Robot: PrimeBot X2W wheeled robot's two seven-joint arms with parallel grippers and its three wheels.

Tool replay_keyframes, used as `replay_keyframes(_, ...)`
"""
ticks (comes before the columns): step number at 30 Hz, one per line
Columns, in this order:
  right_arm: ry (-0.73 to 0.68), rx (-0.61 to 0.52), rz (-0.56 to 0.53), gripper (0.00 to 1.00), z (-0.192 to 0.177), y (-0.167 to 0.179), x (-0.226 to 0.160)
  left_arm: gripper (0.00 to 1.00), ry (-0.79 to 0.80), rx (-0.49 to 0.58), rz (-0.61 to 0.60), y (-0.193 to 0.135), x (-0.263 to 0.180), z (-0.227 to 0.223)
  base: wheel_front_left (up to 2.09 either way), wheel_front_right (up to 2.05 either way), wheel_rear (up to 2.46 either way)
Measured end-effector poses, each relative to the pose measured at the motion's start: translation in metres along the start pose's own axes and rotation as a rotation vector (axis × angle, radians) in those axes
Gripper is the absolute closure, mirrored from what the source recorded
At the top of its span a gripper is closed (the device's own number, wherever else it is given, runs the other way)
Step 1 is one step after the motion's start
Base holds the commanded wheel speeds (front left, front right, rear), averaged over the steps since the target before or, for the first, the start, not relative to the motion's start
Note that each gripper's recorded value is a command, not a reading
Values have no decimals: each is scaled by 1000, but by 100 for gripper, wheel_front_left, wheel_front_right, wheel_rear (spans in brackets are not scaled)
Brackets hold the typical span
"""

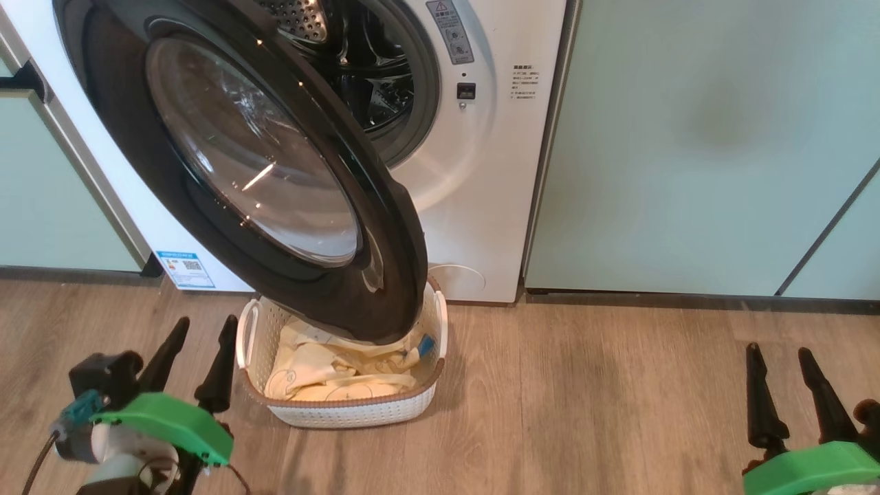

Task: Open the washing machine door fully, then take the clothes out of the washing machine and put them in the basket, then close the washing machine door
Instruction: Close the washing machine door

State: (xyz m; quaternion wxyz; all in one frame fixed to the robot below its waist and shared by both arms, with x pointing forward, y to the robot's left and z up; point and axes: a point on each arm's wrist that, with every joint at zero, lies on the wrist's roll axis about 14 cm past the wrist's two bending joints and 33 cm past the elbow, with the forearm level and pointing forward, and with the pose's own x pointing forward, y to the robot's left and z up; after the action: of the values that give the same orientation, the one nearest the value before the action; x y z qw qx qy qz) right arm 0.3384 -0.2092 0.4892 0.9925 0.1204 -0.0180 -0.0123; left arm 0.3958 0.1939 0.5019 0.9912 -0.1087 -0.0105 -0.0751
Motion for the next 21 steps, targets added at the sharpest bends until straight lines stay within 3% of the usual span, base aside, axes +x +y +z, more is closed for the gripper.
replay_keyframes(21,-1,8,-2,3,0,0,1,0,19,34,36,13,-3,-6,0,0,0)
